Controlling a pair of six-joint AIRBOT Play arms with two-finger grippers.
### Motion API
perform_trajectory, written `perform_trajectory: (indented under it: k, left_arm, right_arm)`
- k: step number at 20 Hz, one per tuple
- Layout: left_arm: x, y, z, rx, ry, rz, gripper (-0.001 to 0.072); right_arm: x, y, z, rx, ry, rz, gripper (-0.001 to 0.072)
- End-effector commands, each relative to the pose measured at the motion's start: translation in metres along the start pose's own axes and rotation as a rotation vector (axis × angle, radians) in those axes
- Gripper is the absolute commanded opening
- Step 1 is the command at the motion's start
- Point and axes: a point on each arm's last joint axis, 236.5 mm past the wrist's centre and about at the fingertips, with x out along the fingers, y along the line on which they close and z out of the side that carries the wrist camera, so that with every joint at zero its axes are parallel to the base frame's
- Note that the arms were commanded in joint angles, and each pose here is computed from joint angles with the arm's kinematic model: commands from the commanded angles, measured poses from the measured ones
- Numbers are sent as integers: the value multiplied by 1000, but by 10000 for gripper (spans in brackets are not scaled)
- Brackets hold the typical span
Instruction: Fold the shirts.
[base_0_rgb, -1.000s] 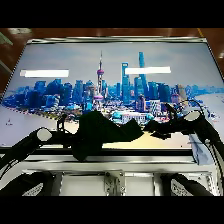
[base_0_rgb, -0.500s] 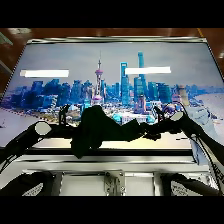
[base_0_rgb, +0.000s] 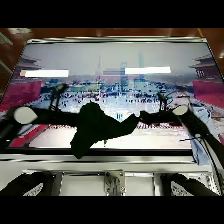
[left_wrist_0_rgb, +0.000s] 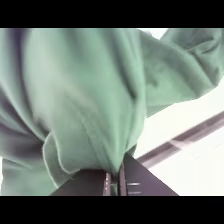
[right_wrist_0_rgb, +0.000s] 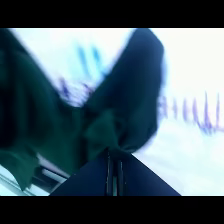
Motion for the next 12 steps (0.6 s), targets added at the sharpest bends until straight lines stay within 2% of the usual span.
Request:
perform_trajectory:
  k: [1, 3, 6, 9, 12]
  left_arm:
    - [-122, -11, 80, 181, -218, 202, 38]
    - [-243, -66, 138, 225, -558, 174, 38]
    - [-410, -142, 161, 193, -1016, 10, 39]
    - [-469, -163, 139, 223, -1133, -30, 39]
    - [-446, -144, 112, 201, -1007, 39, 39]
  right_arm:
    - [-107, 80, 61, -410, -268, 27, 68]
    - [-239, 153, 97, -621, -649, -31, 68]
    - [-421, 244, 69, -805, -1164, -109, 68]
    - [-505, 263, 19, -853, -1360, -259, 69]
    - [-521, 236, -5, -801, -1346, -414, 69]
